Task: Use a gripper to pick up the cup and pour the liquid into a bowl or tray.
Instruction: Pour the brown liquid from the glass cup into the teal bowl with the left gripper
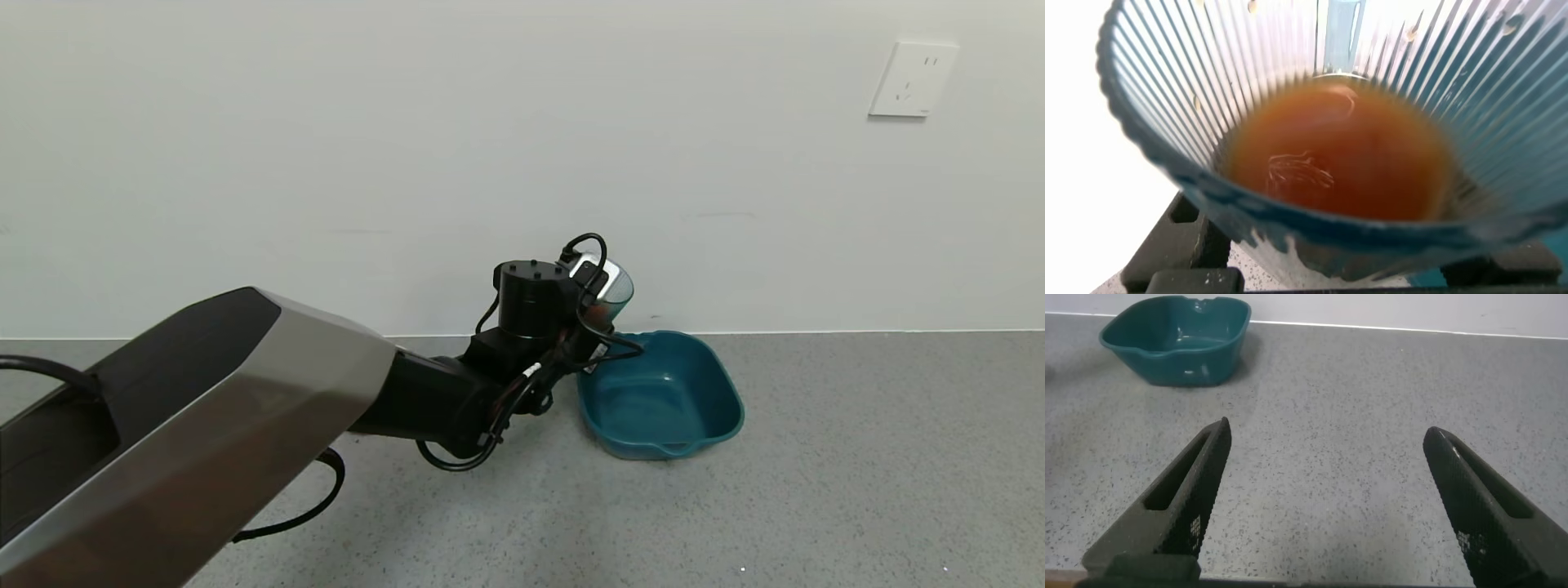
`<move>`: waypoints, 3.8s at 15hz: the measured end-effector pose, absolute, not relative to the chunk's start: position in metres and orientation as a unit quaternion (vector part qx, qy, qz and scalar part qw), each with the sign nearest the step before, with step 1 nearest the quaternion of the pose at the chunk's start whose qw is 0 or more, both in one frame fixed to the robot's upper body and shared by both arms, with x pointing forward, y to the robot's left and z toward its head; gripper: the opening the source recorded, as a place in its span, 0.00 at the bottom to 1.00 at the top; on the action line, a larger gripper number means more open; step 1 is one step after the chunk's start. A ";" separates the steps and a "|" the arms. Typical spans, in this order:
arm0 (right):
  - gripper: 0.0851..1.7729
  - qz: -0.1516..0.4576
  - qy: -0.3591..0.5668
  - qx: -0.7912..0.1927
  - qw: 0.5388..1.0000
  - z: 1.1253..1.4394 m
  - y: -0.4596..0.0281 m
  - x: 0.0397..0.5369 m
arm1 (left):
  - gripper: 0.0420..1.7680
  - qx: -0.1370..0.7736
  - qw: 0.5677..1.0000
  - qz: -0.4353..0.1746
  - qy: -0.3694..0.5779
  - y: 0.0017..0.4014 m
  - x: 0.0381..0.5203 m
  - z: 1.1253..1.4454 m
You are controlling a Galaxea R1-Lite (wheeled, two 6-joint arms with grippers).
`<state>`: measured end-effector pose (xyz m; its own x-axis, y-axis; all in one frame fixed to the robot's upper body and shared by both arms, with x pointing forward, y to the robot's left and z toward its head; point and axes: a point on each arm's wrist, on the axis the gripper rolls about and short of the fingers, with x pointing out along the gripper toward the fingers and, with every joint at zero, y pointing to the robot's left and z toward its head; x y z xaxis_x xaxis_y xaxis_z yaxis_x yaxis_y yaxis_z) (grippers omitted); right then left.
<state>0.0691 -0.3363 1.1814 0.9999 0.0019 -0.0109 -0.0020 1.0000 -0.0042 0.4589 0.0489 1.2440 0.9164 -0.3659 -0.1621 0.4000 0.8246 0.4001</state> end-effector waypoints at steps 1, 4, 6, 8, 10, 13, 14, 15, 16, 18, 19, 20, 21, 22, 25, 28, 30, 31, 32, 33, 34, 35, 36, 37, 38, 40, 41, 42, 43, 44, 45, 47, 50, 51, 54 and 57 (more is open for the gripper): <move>0.96 0.001 0.005 -0.002 1.000 1.181 -0.336 0.069 | 0.75 0.221 0.954 -0.201 0.039 0.048 0.459 1.244; 0.96 0.001 0.005 -0.002 1.000 1.181 -0.336 0.069 | 0.75 0.229 0.952 -0.201 0.036 0.048 0.460 1.244; 0.96 0.001 0.005 -0.002 1.000 1.181 -0.336 0.069 | 0.75 0.237 0.950 -0.202 0.035 0.047 0.460 1.243; 0.96 0.001 0.005 -0.002 1.000 1.181 -0.336 0.069 | 0.75 0.246 0.947 -0.203 0.035 0.047 0.460 1.242; 0.96 0.001 0.005 -0.002 1.000 1.181 -0.336 0.069 | 0.75 0.253 0.945 -0.206 0.035 0.045 0.459 1.240; 0.96 0.001 0.005 -0.002 1.000 1.181 -0.336 0.069 | 0.75 0.268 0.940 -0.206 0.035 0.044 0.459 1.238; 0.96 0.001 0.005 -0.002 1.000 1.181 -0.336 0.069 | 0.75 0.273 0.940 -0.203 0.037 0.044 0.459 1.238; 0.96 0.001 0.005 -0.002 1.000 1.181 -0.336 0.069 | 0.75 0.278 0.938 -0.203 0.036 0.043 0.459 1.239; 0.96 0.001 0.005 -0.002 1.000 1.181 -0.336 0.069 | 0.75 0.283 0.937 -0.204 0.034 0.042 0.459 1.239; 0.96 0.001 0.005 -0.002 1.000 1.181 -0.336 0.069 | 0.75 0.290 0.934 -0.206 0.033 0.040 0.458 1.239; 0.96 0.001 0.005 -0.002 1.000 1.181 -0.336 0.069 | 0.75 0.294 0.932 -0.207 0.035 0.040 0.457 1.238; 0.96 0.001 0.005 -0.002 1.000 1.181 -0.336 0.069 | 0.75 0.299 0.931 -0.208 0.037 0.040 0.457 1.238; 0.96 0.001 0.005 -0.002 1.000 1.181 -0.336 0.069 | 0.75 0.305 0.928 -0.209 0.036 0.039 0.457 1.238; 0.96 0.001 0.005 -0.002 1.000 1.181 -0.336 0.069 | 0.75 0.312 0.926 -0.210 0.035 0.039 0.456 1.238; 0.96 0.001 0.005 -0.002 1.000 1.181 -0.336 0.069 | 0.75 0.325 0.921 -0.211 0.031 0.038 0.456 1.238; 0.96 0.001 0.005 -0.002 1.000 1.181 -0.336 0.069 | 0.75 0.342 0.914 -0.214 0.029 0.037 0.455 1.238; 0.96 0.000 0.005 -0.002 1.000 1.181 -0.336 0.069 | 0.74 0.355 0.908 -0.219 0.033 0.035 0.453 1.236; 0.96 0.001 0.005 -0.002 1.000 1.181 -0.336 0.069 | 0.74 0.360 0.906 -0.220 0.032 0.035 0.453 1.236; 0.96 0.001 0.005 -0.002 1.000 1.181 -0.336 0.069 | 0.74 0.364 0.904 -0.220 0.032 0.034 0.452 1.236; 0.96 0.001 0.005 -0.002 1.000 1.181 -0.336 0.069 | 0.74 0.370 0.902 -0.221 0.032 0.034 0.452 1.236; 0.96 0.001 0.005 -0.002 1.000 1.181 -0.336 0.069 | 0.74 0.376 0.899 -0.222 0.031 0.034 0.452 1.235; 0.96 0.001 0.005 -0.002 1.000 1.181 -0.336 0.069 | 0.74 0.383 0.896 -0.222 0.029 0.034 0.452 1.235; 0.96 0.001 0.005 -0.002 1.000 1.181 -0.336 0.069 | 0.74 0.390 0.893 -0.223 0.029 0.034 0.451 1.234; 0.96 0.001 0.005 -0.002 1.000 1.181 -0.336 0.069 | 0.74 0.396 0.891 -0.221 0.029 0.034 0.451 1.234; 0.96 0.001 0.005 -0.002 1.000 1.181 -0.336 0.069 | 0.74 0.401 0.889 -0.218 0.031 0.034 0.452 1.233; 0.96 0.001 0.005 -0.002 1.000 1.181 -0.336 0.069 | 0.74 0.413 0.885 -0.214 0.030 0.034 0.452 1.232; 0.96 0.001 0.005 -0.002 1.000 1.181 -0.336 0.069 | 0.74 0.423 0.882 -0.207 0.031 0.034 0.452 1.231; 0.96 0.001 0.005 -0.002 1.000 1.181 -0.336 0.069 | 0.74 0.434 0.877 -0.202 0.031 0.034 0.452 1.230; 0.96 0.001 0.005 -0.002 1.000 1.181 -0.336 0.069 | 0.74 0.442 0.874 -0.201 0.030 0.034 0.452 1.230; 0.96 0.001 0.005 -0.002 1.000 1.181 -0.336 0.069 | 0.74 0.448 0.871 -0.200 0.029 0.034 0.453 1.229; 0.96 0.001 0.005 -0.002 1.000 1.181 -0.336 0.069 | 0.74 0.455 0.867 -0.201 0.028 0.034 0.452 1.229; 0.96 0.001 0.005 -0.002 1.000 1.181 -0.336 0.069 | 0.74 0.465 0.863 -0.198 0.029 0.033 0.451 1.227; 0.96 0.001 0.005 -0.002 1.000 1.181 -0.336 0.069 | 0.74 0.487 0.851 -0.195 0.025 0.032 0.451 1.225; 0.96 0.001 0.005 -0.002 1.000 1.181 -0.336 0.069 | 0.74 0.495 0.847 -0.194 0.023 0.032 0.451 1.225; 0.96 0.001 0.005 -0.002 1.000 1.181 -0.336 0.069 | 0.74 0.515 0.835 -0.192 0.020 0.032 0.452 1.225; 0.96 0.001 0.006 -0.002 1.000 1.181 -0.336 0.069 | 0.74 0.533 0.824 -0.192 0.016 0.033 0.452 1.225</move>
<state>0.0691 -0.3364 1.1814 0.9999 0.0021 -0.0111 -0.0022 1.0000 -0.0042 0.4516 0.0326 1.2247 0.9255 -0.2994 -0.2320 0.3345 0.3583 0.8716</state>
